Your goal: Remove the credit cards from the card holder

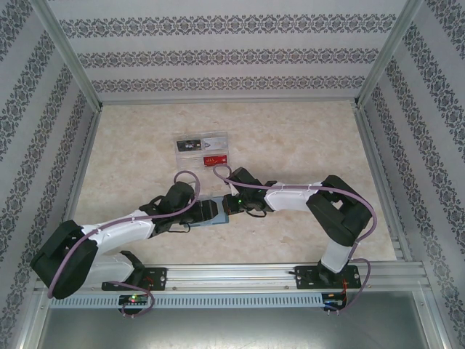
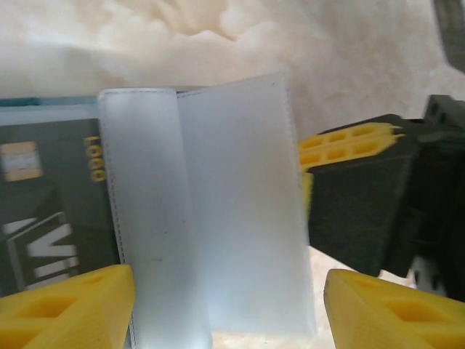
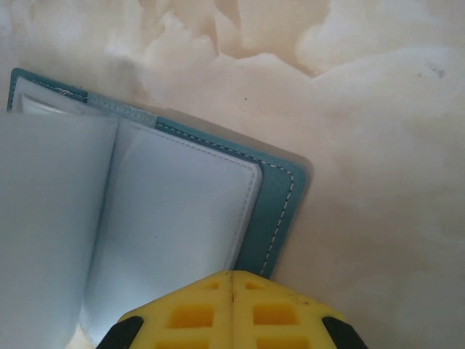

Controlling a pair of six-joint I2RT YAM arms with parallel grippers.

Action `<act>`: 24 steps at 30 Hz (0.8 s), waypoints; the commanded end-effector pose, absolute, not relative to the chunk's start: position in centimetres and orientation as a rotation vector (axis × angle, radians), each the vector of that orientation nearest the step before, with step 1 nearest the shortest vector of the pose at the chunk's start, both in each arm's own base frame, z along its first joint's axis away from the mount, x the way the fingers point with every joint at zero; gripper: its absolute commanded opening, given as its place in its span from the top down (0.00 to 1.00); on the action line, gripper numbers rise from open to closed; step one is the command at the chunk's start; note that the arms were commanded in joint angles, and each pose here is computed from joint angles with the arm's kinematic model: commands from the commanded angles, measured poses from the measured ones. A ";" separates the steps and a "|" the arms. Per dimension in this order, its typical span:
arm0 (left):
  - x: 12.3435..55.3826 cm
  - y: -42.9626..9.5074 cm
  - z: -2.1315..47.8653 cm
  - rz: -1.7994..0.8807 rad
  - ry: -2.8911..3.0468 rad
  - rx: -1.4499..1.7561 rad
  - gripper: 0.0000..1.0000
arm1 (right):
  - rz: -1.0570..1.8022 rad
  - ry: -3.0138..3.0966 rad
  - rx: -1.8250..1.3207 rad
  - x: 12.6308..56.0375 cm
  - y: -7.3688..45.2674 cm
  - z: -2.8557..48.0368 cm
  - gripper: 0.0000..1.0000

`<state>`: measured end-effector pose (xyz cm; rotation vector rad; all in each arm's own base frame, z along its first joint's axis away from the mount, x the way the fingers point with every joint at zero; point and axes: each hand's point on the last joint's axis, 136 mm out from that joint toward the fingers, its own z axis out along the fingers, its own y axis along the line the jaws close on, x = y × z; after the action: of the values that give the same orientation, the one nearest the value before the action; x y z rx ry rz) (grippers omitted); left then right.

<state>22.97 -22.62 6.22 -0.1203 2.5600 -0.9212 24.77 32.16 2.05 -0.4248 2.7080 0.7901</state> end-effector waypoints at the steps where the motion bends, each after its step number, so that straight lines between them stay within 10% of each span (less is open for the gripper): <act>1: 23.6 -25.1 9.2 -1.056 2.468 -0.053 0.30 | 0.798 2.723 -0.425 24.3 32.2 1.5 1.00; 24: 22.1 -17.7 10.0 -0.687 2.449 -0.105 0.33 | 0.792 2.659 -0.375 25.2 31.0 3.6 1.00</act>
<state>22.50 -20.19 11.81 -0.0889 2.3943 -0.8585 24.76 31.75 2.31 -0.4103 2.6896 0.8035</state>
